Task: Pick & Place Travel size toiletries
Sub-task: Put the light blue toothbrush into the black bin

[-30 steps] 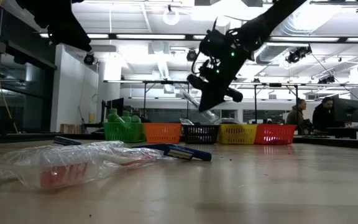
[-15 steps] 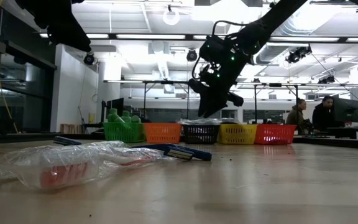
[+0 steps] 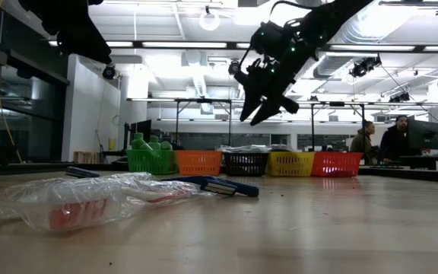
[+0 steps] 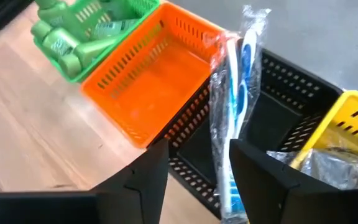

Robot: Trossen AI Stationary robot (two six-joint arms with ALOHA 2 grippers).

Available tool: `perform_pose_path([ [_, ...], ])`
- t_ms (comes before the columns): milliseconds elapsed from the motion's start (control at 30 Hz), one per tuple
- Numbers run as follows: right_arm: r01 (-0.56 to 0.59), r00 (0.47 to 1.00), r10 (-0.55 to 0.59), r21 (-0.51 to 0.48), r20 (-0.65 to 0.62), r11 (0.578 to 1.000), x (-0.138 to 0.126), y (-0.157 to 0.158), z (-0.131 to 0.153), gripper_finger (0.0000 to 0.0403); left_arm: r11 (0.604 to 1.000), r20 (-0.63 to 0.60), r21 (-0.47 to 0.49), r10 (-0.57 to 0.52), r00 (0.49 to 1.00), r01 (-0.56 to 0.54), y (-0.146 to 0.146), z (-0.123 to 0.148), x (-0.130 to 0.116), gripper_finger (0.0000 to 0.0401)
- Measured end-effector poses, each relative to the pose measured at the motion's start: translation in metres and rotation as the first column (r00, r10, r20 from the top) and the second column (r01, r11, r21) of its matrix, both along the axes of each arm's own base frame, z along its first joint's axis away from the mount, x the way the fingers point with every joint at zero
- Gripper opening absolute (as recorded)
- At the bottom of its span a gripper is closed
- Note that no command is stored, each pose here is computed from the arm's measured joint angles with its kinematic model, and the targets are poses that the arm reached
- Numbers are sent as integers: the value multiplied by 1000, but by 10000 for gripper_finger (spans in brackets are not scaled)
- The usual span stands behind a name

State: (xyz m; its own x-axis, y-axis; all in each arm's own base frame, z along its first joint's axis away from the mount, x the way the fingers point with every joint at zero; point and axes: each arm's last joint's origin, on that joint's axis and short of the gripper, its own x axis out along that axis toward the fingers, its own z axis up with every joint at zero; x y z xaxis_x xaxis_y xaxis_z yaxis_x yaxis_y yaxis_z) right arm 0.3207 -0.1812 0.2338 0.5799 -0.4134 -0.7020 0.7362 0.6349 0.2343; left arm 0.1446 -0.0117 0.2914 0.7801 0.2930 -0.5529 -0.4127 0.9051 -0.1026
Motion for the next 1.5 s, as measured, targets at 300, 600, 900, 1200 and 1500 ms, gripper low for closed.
perform_pose_path([
  [300,-39,999,38,-24,-25,999,9,-2,-15,154,1000,2,-8,6,1000,-6,0,0,0,171],
  [600,-30,999,29,-18,-38,999,5,-23,-8,238,1000,0,-6,8,1000,-8,0,0,0,171],
  [900,-77,976,80,27,-202,997,28,-38,-13,239,1000,0,0,18,1000,-18,1,0,0,171],
  [1200,-76,950,83,33,-302,997,36,-46,-42,219,1000,-1,-2,19,1000,-19,0,0,0,171],
  [1500,-89,946,98,43,-308,995,36,-47,-48,171,1000,-2,-2,19,1000,-19,0,0,0,171],
])
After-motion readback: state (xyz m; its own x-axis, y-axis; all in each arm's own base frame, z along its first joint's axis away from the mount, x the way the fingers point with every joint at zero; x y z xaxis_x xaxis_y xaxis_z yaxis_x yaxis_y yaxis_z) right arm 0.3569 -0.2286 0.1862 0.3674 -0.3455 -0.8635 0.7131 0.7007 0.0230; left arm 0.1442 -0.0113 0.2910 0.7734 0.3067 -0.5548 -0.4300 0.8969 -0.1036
